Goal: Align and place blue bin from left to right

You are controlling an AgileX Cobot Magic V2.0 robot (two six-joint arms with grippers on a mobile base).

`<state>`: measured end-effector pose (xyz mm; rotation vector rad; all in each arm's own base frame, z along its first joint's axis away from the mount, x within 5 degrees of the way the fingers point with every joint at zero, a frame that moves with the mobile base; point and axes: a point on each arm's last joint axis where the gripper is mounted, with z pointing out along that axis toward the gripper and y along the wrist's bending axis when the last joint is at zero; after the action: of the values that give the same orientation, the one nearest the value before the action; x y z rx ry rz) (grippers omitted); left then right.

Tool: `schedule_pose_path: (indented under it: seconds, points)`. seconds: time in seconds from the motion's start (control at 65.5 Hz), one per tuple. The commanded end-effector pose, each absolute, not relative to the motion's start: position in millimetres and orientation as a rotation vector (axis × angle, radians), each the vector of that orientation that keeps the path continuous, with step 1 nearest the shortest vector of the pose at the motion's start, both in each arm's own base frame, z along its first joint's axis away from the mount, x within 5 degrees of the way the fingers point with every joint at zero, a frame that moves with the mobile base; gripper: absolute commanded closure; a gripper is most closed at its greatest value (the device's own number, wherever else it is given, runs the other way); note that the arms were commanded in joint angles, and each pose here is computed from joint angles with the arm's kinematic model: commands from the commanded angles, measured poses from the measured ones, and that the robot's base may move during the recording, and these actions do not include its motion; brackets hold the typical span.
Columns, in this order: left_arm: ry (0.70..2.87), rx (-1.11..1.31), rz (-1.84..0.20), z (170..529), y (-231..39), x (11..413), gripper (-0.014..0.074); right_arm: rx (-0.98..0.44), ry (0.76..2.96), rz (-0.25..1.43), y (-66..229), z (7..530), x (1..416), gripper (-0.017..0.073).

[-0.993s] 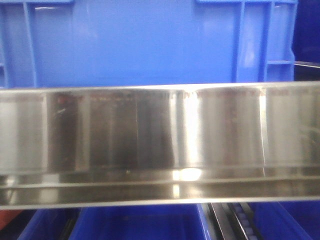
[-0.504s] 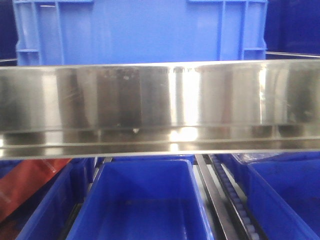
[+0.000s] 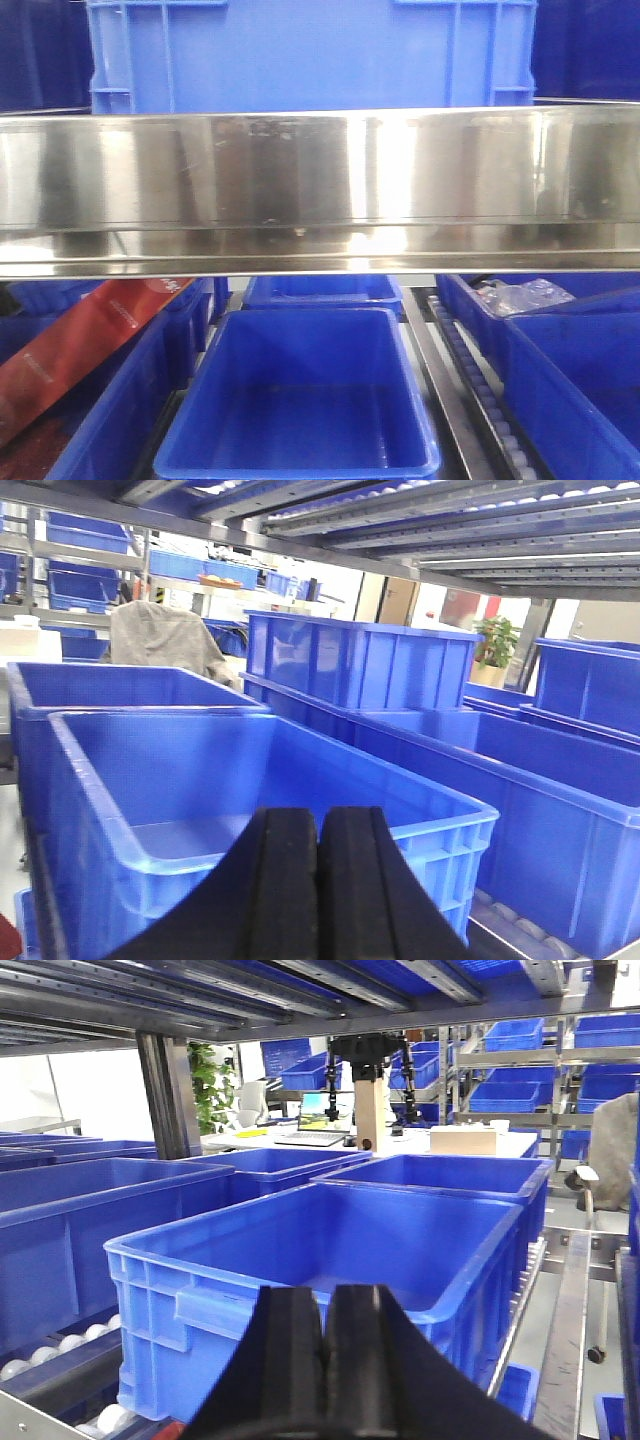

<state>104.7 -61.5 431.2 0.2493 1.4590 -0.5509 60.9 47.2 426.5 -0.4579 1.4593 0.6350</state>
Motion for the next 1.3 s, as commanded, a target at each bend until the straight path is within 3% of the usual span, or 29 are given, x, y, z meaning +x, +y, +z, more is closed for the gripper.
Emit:
schedule_pose_path:
  seconds: [0.0,0.688,0.963,1.131,1.283]
  points:
    - [1.433,0.259,-0.564,433.9,-61.7,102.2,0.0704,-0.469,1.428,0.627,46.1,428.5,59.5,0.0638]
    - [1.433,0.259,-0.564,433.9,-61.7,102.2,0.0704,-0.462,1.431,0.618,45.5,428.4,60.0,0.0638]
    - [1.433,0.259,-0.564,433.9,-61.7,102.2,0.0704,-0.542,1.383,0.380,36.5,396.1,56.2,0.0638]
    - [1.433,0.259,-0.564,433.9,-61.7,102.2,0.0704,-0.378,1.195,0.277,29.7,368.5,59.0,0.0638]
    - [1.433,0.259,-0.564,433.9,-61.7,102.2,0.0704,-0.241,1.230,0.184,18.4,329.3,60.0,0.0638]
